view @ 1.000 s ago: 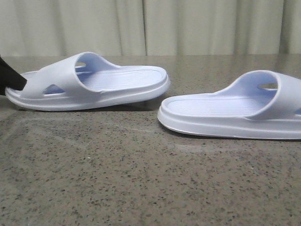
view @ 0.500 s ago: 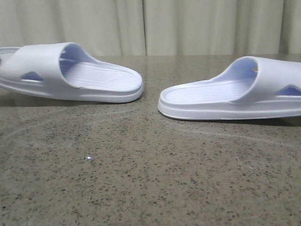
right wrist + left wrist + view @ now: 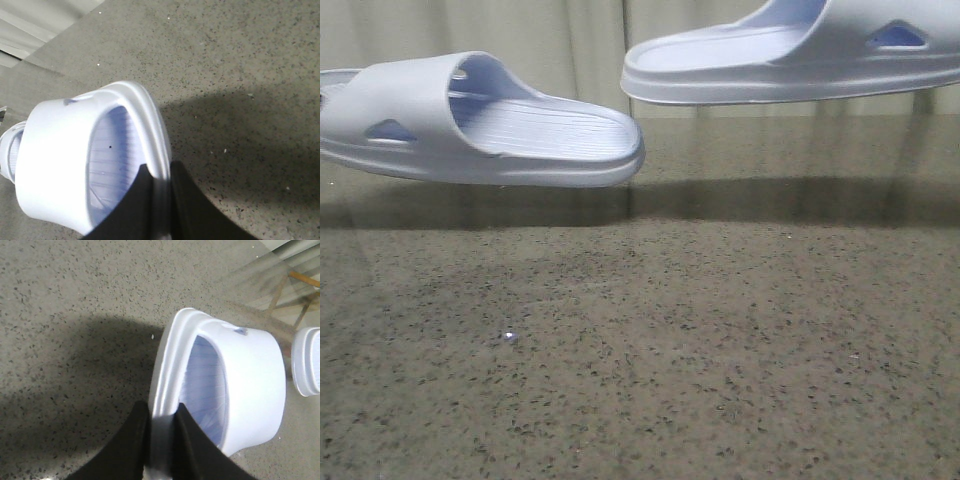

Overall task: Insert blue slippers together front up
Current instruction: 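Lift both slippers and bring the right one over the left one, then slide the right-held slipper onto the left-held slipper, soles stacked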

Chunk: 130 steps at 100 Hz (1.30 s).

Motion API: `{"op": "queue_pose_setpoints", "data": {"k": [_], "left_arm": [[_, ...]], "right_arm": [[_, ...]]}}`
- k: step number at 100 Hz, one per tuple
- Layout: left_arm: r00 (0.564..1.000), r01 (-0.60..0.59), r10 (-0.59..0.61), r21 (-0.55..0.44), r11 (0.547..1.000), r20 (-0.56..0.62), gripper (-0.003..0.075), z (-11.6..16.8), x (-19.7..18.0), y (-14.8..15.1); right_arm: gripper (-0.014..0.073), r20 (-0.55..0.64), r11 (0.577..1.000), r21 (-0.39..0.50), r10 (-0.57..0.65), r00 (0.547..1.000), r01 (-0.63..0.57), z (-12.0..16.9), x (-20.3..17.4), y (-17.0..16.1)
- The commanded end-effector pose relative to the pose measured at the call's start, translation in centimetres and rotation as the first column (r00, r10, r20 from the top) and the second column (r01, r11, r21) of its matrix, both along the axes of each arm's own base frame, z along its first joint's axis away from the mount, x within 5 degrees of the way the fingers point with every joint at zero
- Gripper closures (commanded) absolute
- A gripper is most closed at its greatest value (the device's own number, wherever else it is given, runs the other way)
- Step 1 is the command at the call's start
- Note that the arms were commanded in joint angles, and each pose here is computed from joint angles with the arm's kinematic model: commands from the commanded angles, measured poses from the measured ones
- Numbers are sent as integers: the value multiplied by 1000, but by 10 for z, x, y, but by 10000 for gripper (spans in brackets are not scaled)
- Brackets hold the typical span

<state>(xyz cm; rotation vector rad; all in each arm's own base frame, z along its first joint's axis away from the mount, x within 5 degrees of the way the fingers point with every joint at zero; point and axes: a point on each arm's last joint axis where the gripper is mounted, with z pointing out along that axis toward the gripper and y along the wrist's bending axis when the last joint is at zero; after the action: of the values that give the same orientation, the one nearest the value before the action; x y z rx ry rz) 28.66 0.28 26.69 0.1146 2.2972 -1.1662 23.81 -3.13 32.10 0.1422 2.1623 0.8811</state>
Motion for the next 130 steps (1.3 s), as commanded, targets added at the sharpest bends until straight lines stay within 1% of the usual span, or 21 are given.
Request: {"op": "queue_pose_setpoints", "data": {"k": [1,16,31,56,70,82,95,109,130], "left_arm": [[997,5,3,-94,996,77,705,26,-3,-4],[996,28,-15,-159,987,85,705,31,-4,-7],[996,31,-15,-173,984,91,705,32,-4,-9],[995,56,-39,-181,982,95,705,33,-4,-17],[993,76,-58,-187,979,103,705,34,-4,-24],[992,78,-55,-204,976,115,705,36,-3,-26],[992,75,-51,-211,975,119,705,37,-3,-26],[992,72,-46,-218,973,121,705,37,-2,-26],[991,68,-40,-229,971,124,705,38,-2,-26]], "right_arm": [[702,97,999,37,16,995,-19,23,-3,5],[702,132,997,50,50,990,-57,26,-2,9],[702,151,995,29,92,984,-97,26,0,19],[702,186,999,-11,48,981,-47,26,9,25],[702,187,998,15,58,981,-62,21,18,32],[702,152,996,27,81,985,-87,10,28,38],[702,157,995,27,90,984,-95,5,34,43],[702,176,992,55,105,979,-116,0,43,50],[702,177,983,91,144,974,-161,-16,58,59]]}}
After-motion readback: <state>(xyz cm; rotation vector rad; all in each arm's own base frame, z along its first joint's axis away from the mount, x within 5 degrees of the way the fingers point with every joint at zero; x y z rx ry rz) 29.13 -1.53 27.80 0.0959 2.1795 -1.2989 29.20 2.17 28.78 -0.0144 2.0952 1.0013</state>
